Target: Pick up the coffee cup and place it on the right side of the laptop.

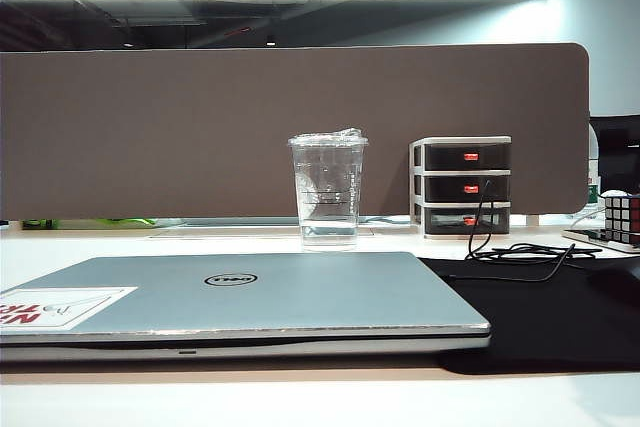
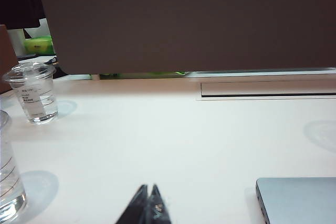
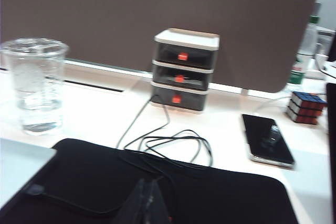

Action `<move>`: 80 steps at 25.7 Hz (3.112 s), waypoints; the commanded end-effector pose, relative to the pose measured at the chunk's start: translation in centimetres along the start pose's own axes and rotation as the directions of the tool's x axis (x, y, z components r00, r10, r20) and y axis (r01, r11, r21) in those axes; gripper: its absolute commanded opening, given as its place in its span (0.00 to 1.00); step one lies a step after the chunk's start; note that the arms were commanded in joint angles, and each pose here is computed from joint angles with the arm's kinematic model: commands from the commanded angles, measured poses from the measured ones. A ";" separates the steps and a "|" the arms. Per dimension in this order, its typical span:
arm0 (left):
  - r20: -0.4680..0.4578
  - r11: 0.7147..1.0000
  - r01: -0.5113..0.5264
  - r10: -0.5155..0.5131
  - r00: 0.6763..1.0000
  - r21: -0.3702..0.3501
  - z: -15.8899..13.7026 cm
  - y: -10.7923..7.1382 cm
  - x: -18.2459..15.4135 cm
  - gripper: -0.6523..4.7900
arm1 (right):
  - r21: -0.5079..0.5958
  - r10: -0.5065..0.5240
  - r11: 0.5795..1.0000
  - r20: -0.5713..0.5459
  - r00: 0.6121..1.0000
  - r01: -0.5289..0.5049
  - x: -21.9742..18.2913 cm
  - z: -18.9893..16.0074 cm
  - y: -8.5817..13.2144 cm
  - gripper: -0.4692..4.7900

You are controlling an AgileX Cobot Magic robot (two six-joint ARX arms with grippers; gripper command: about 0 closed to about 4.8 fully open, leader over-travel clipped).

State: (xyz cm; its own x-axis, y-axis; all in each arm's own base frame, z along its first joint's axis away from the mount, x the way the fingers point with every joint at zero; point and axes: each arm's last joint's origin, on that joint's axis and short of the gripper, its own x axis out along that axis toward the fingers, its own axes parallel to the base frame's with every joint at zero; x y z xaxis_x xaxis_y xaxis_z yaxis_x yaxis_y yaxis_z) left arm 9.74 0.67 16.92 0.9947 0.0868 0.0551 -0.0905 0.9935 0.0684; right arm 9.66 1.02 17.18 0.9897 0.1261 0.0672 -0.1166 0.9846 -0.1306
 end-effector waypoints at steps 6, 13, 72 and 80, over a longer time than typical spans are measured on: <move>0.017 1.000 0.003 -0.003 1.000 -0.003 0.3 0.0 0.0 0.11 | -0.002 -0.063 0.998 0.000 0.998 0.063 0.0 -0.1 -0.2 0.09; 0.017 1.000 0.003 -0.003 1.000 -0.003 0.3 0.0 0.0 0.11 | -0.002 -0.055 0.998 0.000 0.998 0.055 0.0 -0.1 -0.2 0.09; 0.157 0.764 0.554 -0.535 0.830 -0.330 3.5 -2.4 -0.9 0.98 | 0.243 0.392 0.893 -0.004 0.920 -0.380 -0.2 -0.5 1.2 0.09; 0.145 0.777 0.591 -0.573 0.807 -0.217 6.7 -2.5 0.3 1.00 | 0.243 0.392 0.893 -0.004 0.920 -0.380 -0.2 -0.5 1.2 0.09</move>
State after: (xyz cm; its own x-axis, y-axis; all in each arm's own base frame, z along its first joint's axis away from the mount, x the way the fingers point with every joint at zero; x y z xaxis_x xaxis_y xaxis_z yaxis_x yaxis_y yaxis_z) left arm 9.59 -2.12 23.04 0.8627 -0.4794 0.1611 0.5035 0.8441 -0.1846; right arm 9.32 2.10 16.46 0.8674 0.4975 -0.0068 -0.4944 0.8634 0.1004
